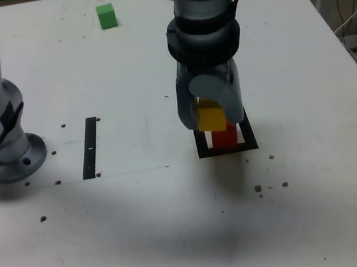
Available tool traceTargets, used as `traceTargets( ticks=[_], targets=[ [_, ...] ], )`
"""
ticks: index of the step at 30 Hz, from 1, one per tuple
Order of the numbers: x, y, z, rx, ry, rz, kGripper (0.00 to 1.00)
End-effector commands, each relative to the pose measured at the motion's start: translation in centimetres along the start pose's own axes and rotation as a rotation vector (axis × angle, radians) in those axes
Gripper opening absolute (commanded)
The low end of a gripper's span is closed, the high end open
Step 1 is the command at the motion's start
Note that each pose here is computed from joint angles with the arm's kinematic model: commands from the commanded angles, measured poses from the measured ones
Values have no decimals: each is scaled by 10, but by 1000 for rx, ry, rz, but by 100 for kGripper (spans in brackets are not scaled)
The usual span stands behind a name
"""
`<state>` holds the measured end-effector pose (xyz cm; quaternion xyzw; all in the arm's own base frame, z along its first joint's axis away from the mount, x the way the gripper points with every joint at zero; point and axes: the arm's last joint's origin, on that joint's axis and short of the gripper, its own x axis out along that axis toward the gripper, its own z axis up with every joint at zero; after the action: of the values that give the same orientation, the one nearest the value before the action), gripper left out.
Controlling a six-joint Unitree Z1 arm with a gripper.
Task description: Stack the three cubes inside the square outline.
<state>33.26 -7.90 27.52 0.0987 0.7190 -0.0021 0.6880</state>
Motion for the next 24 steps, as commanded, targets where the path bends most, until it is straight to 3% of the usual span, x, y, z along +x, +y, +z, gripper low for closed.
traceTargets(
  ticks=[1,10,24],
  targets=[
    [2,-1,1,-1,7,8,28],
    [3,5,7,-1,-8,39,28],
    [9,5,18,-1,-2,33,28]
  ],
)
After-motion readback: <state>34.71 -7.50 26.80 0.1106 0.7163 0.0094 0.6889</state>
